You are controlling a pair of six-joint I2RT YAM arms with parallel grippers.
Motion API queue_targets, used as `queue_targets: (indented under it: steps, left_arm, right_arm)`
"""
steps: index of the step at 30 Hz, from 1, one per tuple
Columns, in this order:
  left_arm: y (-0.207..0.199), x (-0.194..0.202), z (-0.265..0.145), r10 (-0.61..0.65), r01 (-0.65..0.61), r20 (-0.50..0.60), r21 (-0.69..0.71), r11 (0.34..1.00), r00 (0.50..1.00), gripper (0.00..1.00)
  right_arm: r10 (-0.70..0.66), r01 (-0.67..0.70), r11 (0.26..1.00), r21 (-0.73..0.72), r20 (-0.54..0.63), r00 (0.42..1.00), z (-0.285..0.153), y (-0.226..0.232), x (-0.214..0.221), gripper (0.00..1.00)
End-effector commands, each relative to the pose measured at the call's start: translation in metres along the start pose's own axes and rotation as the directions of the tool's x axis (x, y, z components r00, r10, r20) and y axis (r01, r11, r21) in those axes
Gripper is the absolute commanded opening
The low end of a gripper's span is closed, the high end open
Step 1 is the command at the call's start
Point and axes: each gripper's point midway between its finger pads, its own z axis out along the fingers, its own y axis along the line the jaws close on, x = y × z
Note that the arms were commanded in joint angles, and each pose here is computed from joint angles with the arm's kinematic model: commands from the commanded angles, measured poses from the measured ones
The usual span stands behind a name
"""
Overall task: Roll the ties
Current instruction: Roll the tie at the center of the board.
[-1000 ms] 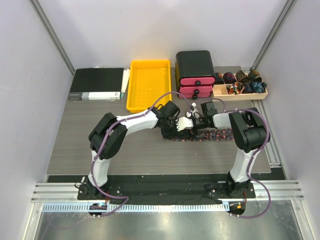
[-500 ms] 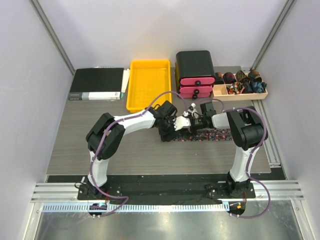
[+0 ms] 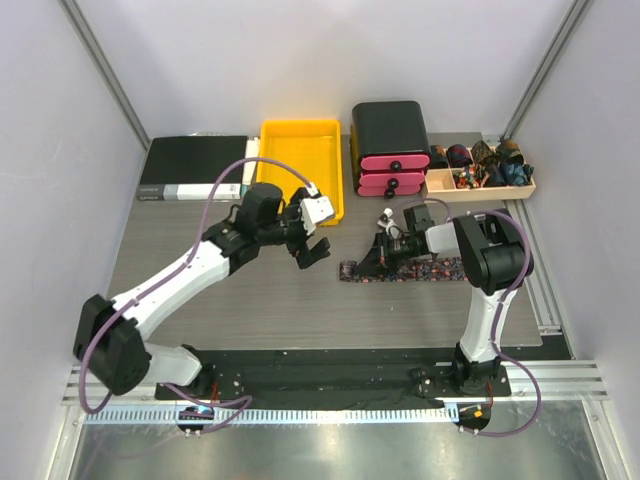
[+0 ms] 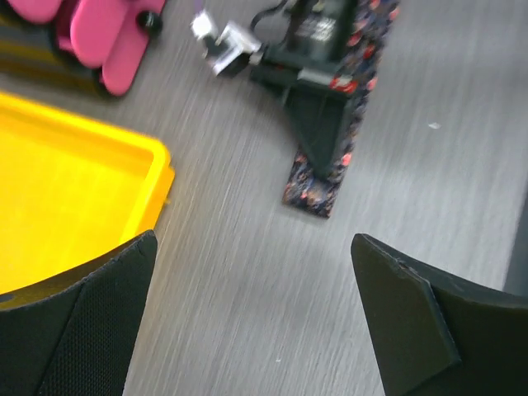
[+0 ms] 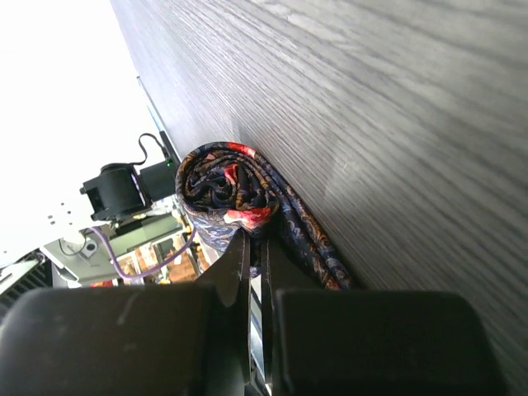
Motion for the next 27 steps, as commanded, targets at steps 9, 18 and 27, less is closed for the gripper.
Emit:
queue_targets:
  steps: [9,18,27]
  left_arm:
    - [-0.046,0.032,0.051,0.031,-0.063,0.127,0.255,0.965,0.991,1.00]
    - [-0.044,0.063,0.092,0.074,-0.094,0.124,0.167,0.981,0.989,1.00]
    - [-0.056,0.085,0.107,0.058,-0.078,0.116,0.182,0.980,0.992,1.00]
  right_arm:
    - [0.042,-0.032,0.990,0.134,-0.078,0.996,0.010,-0.045,0.013,0.01]
    - [0.082,-0.067,0.989,0.128,-0.112,0.990,0.014,-0.051,0.020,0.01]
    - [0.129,-0.110,0.985,0.134,-0.150,0.980,0.015,-0.060,0.036,0.01]
